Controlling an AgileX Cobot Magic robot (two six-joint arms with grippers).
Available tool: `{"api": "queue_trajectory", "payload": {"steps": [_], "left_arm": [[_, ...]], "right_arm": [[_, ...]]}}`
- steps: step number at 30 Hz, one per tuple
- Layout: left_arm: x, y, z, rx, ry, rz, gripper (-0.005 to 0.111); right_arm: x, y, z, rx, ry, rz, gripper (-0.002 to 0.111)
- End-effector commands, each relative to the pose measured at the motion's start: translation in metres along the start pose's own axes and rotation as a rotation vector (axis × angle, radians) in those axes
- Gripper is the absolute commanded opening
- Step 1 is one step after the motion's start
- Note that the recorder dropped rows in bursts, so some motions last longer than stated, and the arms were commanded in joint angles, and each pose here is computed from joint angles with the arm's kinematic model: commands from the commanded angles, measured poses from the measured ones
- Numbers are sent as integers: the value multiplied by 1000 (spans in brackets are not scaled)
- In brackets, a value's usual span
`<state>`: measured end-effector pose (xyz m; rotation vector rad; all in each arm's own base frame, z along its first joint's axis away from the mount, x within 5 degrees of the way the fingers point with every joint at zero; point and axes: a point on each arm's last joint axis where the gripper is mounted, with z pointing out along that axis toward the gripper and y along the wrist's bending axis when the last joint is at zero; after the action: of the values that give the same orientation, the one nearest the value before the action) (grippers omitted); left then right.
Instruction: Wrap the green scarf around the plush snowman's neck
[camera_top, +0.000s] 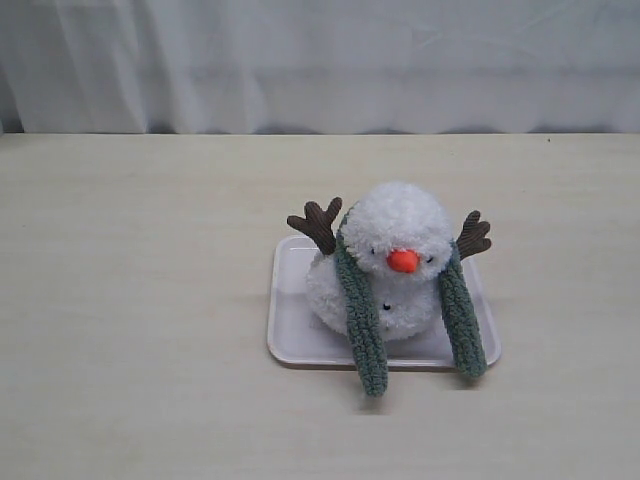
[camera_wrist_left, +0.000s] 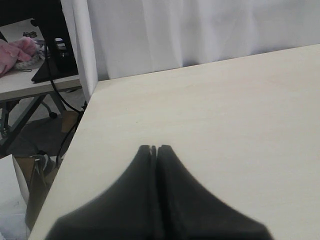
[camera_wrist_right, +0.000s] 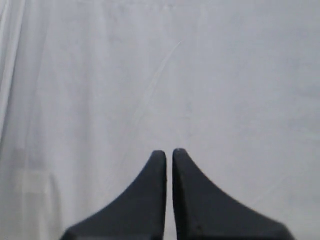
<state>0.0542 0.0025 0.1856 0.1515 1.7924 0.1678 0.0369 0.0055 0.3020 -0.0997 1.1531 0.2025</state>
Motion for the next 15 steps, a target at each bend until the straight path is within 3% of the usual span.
{"api": "queue_trajectory", "payload": {"steps": [1,6,15], "left_arm": [[0,0,0,-2,-4,-8,0],[0,0,0,-2,-4,-8,0],[0,0,0,-2,-4,-8,0]], "right_arm": [[8,-3,-7,95,-27,-15,4],[22,-6,-8,159,4,73,4],[71,-9,-15,179,120,-36,4]]}}
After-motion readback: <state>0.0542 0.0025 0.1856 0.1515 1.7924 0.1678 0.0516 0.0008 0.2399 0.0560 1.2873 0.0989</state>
